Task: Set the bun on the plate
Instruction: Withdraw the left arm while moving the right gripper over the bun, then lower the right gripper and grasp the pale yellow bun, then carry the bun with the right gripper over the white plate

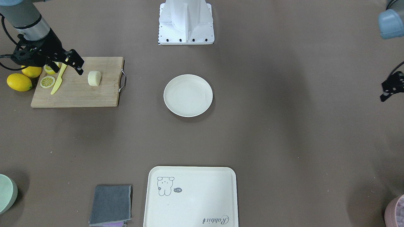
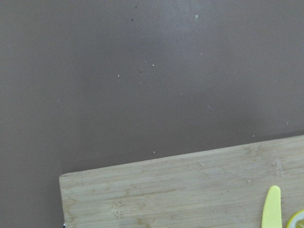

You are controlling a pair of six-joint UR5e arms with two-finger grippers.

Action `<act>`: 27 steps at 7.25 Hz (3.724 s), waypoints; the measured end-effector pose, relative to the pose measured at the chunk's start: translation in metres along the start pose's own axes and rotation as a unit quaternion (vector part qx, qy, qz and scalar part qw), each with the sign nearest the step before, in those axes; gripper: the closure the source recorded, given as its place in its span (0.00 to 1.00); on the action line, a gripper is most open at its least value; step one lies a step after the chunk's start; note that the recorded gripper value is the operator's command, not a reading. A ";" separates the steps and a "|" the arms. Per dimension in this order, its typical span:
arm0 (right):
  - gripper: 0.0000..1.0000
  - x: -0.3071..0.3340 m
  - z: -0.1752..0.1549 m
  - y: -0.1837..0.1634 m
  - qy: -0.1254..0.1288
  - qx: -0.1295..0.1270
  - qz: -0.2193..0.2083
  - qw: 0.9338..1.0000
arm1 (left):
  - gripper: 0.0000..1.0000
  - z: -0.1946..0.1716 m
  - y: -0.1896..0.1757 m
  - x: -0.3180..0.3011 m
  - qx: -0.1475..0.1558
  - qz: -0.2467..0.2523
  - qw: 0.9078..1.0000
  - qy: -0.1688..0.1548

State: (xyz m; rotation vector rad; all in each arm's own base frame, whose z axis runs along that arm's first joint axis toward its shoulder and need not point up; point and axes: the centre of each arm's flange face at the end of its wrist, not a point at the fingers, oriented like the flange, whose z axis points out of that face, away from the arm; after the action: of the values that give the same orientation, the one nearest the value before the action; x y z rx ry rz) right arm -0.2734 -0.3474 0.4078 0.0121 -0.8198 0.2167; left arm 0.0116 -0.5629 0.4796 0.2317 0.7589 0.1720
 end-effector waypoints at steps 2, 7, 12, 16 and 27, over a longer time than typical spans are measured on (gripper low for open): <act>0.00 -0.015 0.017 0.026 0.012 -0.003 -0.009 1.000 | 0.01 -0.011 0.019 -0.073 0.000 -0.044 0.999 0.030; 0.01 -0.039 0.088 0.054 0.020 -0.003 -0.098 0.995 | 0.01 -0.008 0.027 -0.093 0.013 -0.059 0.997 0.040; 0.76 -0.039 0.090 0.052 0.012 -0.002 -0.107 0.994 | 0.01 -0.006 0.028 -0.093 0.011 -0.060 0.997 0.040; 0.75 -0.046 0.073 0.040 -0.004 0.002 -0.098 0.995 | 0.01 -0.006 0.028 -0.093 0.011 -0.062 0.997 0.040; 0.01 -0.401 0.079 0.044 -0.022 0.019 -0.021 0.999 | 0.01 -0.006 0.028 -0.093 0.011 -0.064 0.997 0.040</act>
State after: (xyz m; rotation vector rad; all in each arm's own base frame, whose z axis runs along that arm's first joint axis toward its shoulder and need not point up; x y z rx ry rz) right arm -0.6048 -0.3870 0.1676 0.0704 -0.8588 0.1925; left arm -0.0610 -0.5577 0.5445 0.1967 0.8526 0.0528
